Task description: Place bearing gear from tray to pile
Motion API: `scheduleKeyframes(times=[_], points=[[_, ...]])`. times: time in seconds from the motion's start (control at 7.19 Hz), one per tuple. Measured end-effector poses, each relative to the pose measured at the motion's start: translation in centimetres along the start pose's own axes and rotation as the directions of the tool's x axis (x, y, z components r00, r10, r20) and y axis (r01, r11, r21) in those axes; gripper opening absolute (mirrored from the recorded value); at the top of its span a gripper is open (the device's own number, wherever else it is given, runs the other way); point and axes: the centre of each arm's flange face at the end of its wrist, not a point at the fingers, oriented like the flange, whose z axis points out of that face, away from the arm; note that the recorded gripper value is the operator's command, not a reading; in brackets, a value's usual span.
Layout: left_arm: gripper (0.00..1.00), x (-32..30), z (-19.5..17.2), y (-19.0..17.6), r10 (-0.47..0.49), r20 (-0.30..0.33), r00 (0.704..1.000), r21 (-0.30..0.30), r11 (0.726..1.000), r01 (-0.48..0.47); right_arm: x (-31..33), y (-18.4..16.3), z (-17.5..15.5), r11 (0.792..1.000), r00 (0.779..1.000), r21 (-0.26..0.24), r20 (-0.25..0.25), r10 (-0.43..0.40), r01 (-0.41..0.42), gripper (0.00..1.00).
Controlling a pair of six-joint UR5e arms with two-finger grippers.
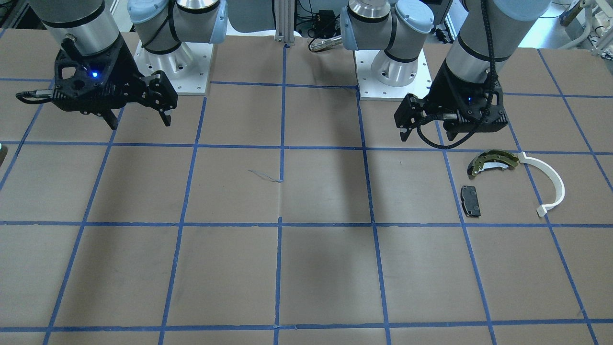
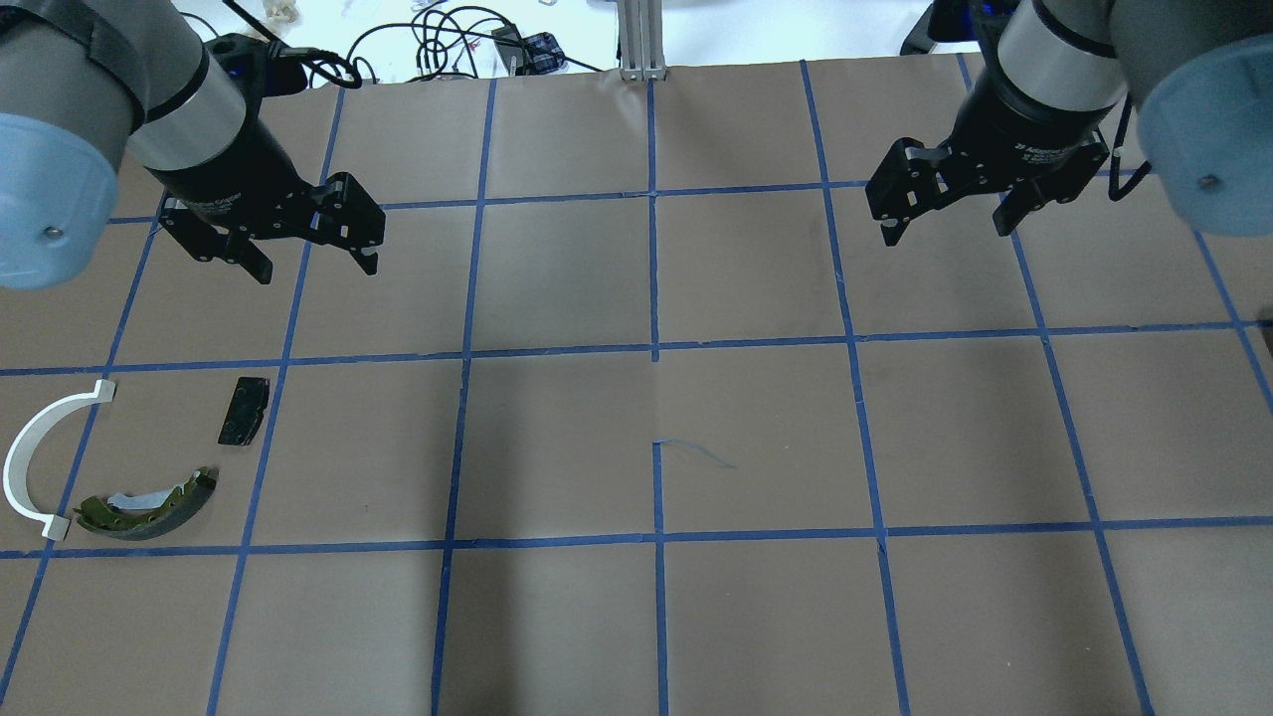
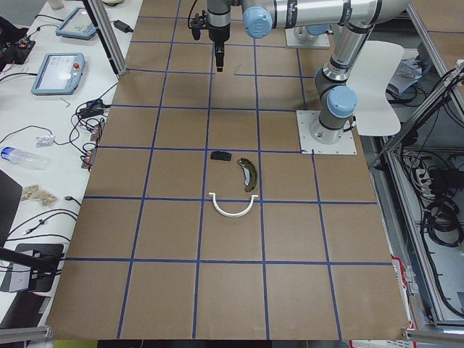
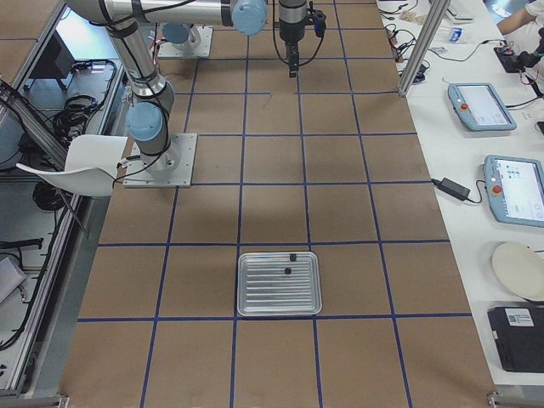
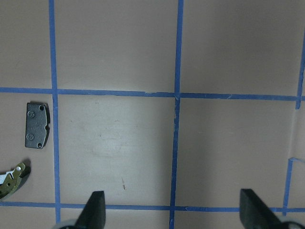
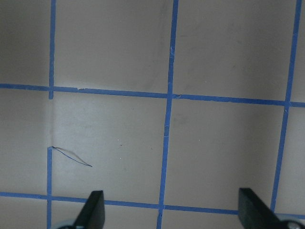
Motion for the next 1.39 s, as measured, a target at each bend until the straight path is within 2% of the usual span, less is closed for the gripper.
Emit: scheduleKeyframes(times=[0.14, 0.28, 0.42, 0.7, 0.83, 0.97, 1.11, 1.39], points=[[1.0, -0.1, 0.0, 0.0, -0.001, 0.002, 1.0, -0.001, 1.0, 0.001, 0.0, -0.2, 0.0, 1.0, 1.0, 0.006, -0.001, -0.027, 0.027, 1.0], [1.0, -0.2, 0.1, 0.0, -0.002, 0.004, 1.0, -0.001, 1.0, 0.002, 0.1, -0.7, 0.5, 0.996, 0.996, 0.009, -0.002, -0.088, 0.088, 1.0], [1.0, -0.2, 0.2, -0.1, -0.003, 0.005, 1.0, -0.002, 1.0, 0.003, 0.3, -1.5, 1.7, 0.992, 0.992, -0.004, -0.002, -0.126, 0.126, 1.0], [1.0, -0.3, 0.5, -0.3, -0.004, 0.006, 1.0, -0.005, 1.0, 0.004, 1.3, -2.4, 3.2, 0.997, 0.997, -0.03, -0.011, -0.074, 0.074, 1.0], [1.0, -0.3, 0.6, -0.4, -0.004, 0.006, 1.0, -0.007, 1.0, 0.004, 3.8, -2.7, 3.3, 0.998, 0.998, -0.04, -0.047, -0.044, 0.042, 1.0], [1.0, -0.3, 0.8, -0.5, -0.004, 0.006, 1.0, -0.01, 1.0, 0.004, 8.7, -2.9, 3.4, 0.998, 0.995, -0.058, -0.085, -0.046, 0.041, 1.0], [1.0, -0.3, 0.9, -0.5, -0.003, 0.006, 1.0, -0.013, 1.0, 0.004, 15.0, -2.8, 3.8, 0.994, 0.992, -0.084, -0.091, -0.082, 0.074, 1.0], [1.0, -0.4, 1.2, -0.7, -0.004, 0.005, 1.0, -0.019, 1.0, 0.004, 26.7, -1.5, 5.9, 0.97, 0.977, -0.142, -0.057, -0.206, 0.196, 1.0]])
